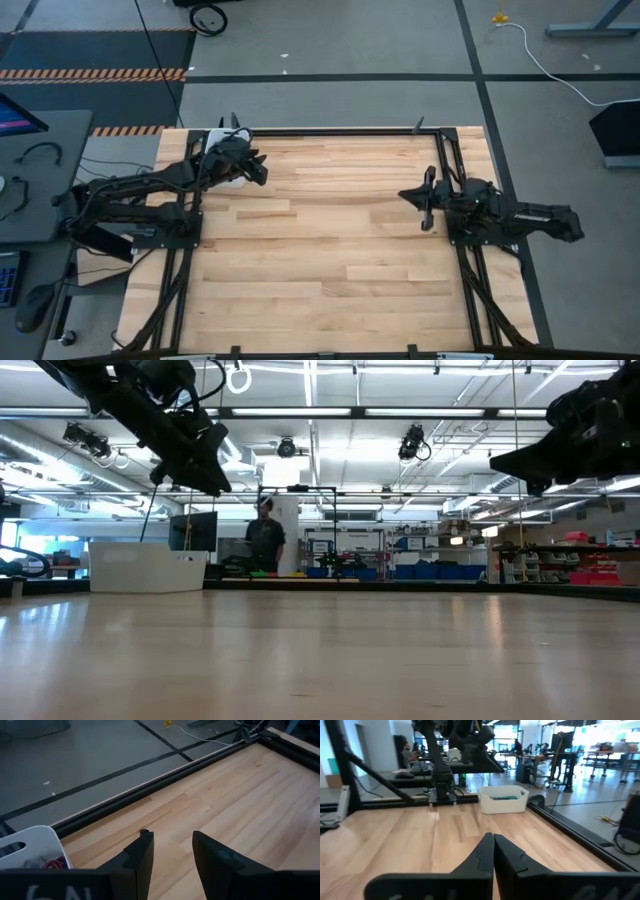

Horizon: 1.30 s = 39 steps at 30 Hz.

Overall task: Pick and place USB-C Cables
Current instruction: Return to Home Position

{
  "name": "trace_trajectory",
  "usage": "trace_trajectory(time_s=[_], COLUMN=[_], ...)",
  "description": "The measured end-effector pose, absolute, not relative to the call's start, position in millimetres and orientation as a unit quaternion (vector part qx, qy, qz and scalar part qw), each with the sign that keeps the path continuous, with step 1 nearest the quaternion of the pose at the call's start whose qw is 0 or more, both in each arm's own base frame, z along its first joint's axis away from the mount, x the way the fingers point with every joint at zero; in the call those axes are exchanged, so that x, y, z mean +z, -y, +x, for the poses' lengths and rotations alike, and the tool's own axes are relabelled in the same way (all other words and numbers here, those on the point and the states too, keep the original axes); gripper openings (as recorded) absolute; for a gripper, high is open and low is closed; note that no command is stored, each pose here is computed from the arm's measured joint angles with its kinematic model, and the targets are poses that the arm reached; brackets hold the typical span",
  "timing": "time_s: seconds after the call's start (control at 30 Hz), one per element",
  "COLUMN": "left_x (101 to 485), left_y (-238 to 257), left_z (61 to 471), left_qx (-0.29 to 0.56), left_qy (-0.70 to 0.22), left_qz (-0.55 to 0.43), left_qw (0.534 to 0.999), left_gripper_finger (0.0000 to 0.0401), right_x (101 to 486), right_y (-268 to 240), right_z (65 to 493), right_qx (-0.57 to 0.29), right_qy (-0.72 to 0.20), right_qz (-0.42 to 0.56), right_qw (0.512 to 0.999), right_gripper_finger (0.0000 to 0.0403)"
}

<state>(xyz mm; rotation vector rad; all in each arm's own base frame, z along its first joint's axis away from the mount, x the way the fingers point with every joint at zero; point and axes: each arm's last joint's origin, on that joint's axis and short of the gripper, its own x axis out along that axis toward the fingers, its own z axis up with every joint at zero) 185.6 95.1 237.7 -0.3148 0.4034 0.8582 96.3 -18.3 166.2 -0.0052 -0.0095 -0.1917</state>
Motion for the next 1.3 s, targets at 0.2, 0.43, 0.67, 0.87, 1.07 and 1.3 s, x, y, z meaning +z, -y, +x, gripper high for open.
trace_trajectory(time_s=[0.2, 0.43, 0.67, 0.87, 1.07, 1.3], left_x=[252, 256, 200, 172, 173, 173], left_y=[-89, -75, -56, -33, -16, -17], left_z=[176, 158, 136, 127, 129, 123], left_qx=[0.390, 0.337, 0.248, 0.200, 0.139, 0.148], left_qy=[-0.180, -0.116, -0.004, 0.049, 0.040, 0.029], left_qz=[-0.106, -0.053, -0.114, -0.116, -0.080, -0.034], left_qw=[0.897, 0.933, 0.962, 0.972, 0.986, 0.988], left_gripper_finger=[0.0134, 0.0045, 0.0005, 0.0003, 0.0002, 0.0001], right_x=[166, 167, 167, 167, 167, 167], right_y=[19, 19, 19, 19, 19, 19], right_z=[96, 96, 96, 96, 96, 96], right_qx=[-0.103, -0.104, -0.104, -0.104, -0.104, -0.104], right_qy=[0.006, 0.007, 0.008, 0.008, 0.010, 0.010], right_qz=[0.001, 0.001, 0.001, 0.001, 0.001, 0.001], right_qw=[0.995, 0.995, 0.995, 0.995, 0.995, 0.995], right_gripper_finger=[0.0030, 0.0030, 0.0032, 0.0031, 0.0032, 0.0031])
